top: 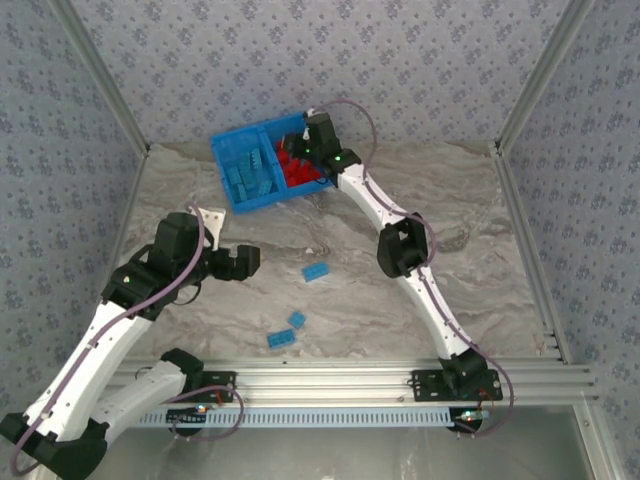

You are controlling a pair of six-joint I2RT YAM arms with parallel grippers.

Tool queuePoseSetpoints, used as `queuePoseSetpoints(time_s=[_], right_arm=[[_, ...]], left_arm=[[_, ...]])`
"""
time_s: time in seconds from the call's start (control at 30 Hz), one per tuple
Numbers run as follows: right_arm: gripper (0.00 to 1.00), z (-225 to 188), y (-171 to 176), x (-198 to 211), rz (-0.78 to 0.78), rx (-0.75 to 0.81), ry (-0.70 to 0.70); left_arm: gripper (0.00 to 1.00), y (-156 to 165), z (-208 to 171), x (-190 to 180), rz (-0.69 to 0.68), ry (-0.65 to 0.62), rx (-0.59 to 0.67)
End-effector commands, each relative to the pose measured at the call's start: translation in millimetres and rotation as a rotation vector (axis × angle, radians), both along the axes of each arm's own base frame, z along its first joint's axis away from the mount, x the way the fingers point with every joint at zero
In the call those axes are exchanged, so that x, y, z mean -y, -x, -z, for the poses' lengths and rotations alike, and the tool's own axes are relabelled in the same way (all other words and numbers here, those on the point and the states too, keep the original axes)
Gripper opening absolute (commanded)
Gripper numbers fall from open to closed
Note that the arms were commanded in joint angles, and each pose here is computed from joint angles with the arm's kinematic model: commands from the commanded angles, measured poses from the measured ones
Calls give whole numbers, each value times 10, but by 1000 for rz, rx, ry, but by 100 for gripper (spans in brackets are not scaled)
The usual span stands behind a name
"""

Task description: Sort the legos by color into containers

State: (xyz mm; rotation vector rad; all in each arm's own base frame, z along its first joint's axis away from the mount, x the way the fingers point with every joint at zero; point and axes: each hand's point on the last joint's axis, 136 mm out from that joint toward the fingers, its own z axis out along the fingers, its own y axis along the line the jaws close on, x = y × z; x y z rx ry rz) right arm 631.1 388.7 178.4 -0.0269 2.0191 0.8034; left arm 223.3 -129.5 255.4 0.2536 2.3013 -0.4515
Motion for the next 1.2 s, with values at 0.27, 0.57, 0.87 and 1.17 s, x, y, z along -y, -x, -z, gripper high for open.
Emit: queuePoseSetpoints(time_s=[0.27, 0.57, 0.87, 1.17], right_arm=[[75, -1118, -83, 139, 86, 198, -192], [79, -1826, 901, 258, -110, 156, 36], [88, -1569, 2361, 770, -262, 164, 240], [96, -898, 3442, 1503, -229, 143, 295]], left_arm=[[99, -15, 73, -7, -19, 4, -11], [99, 49, 286, 53, -45, 52, -126], [99, 223, 630, 333, -6, 168, -250], [99, 72, 989, 997, 194, 15, -222]])
